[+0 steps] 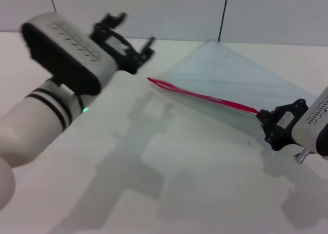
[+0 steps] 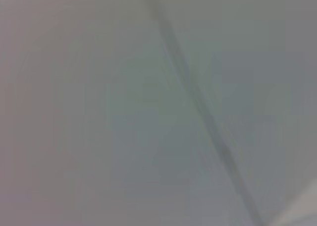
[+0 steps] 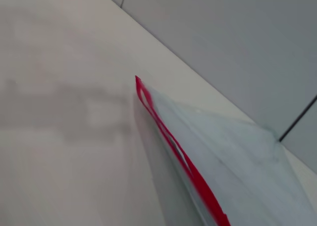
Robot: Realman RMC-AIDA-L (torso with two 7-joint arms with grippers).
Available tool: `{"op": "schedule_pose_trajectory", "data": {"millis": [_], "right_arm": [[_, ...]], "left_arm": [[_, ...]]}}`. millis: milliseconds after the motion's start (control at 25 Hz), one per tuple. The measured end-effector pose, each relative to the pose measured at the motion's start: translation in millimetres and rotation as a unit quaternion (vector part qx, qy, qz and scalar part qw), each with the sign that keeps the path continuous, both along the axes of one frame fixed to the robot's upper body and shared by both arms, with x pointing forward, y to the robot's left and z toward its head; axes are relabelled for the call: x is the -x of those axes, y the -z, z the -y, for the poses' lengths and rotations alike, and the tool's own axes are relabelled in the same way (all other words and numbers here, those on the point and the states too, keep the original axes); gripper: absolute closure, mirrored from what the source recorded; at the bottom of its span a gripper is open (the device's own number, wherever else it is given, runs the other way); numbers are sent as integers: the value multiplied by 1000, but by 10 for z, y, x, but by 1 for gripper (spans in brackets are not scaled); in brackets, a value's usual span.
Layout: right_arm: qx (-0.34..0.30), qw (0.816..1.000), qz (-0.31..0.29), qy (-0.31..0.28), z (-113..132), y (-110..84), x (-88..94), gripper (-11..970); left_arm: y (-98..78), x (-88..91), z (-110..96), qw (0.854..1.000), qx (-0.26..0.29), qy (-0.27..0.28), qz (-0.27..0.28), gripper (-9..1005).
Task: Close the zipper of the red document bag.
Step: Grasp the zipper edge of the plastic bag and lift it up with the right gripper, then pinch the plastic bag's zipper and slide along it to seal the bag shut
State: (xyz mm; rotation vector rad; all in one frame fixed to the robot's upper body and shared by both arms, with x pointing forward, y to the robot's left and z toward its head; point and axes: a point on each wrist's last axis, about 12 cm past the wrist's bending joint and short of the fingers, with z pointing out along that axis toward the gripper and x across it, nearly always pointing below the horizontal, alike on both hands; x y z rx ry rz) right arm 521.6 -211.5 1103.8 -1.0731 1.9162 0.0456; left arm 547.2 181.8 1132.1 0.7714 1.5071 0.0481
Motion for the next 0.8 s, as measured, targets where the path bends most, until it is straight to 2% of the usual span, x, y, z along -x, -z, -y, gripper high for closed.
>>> {"op": "schedule_pose_trajectory", "data": {"millis": [40,160,360,600,800], "right_arm": [[0,1000,1,-2,-13,-9,-1,942],[1,1000,0,-8,-37,-18,-4,940],[1,1000,-1,-10,-43,-23,-8,938],[3,1000,0,-19,-81,-20,5,935],[0,999,1,-32,-141,-32,31,932]], "left_arm": [[-5,0,5,1000,-2,3,0,255],[-34,6,136,994,-73,81,-24,255],[-87,17,266,970,-170,168,-54,255],[-151,68,350,940,-260,220,-37,256],[-251,104,470,918,-298,260,-26,255]]}}
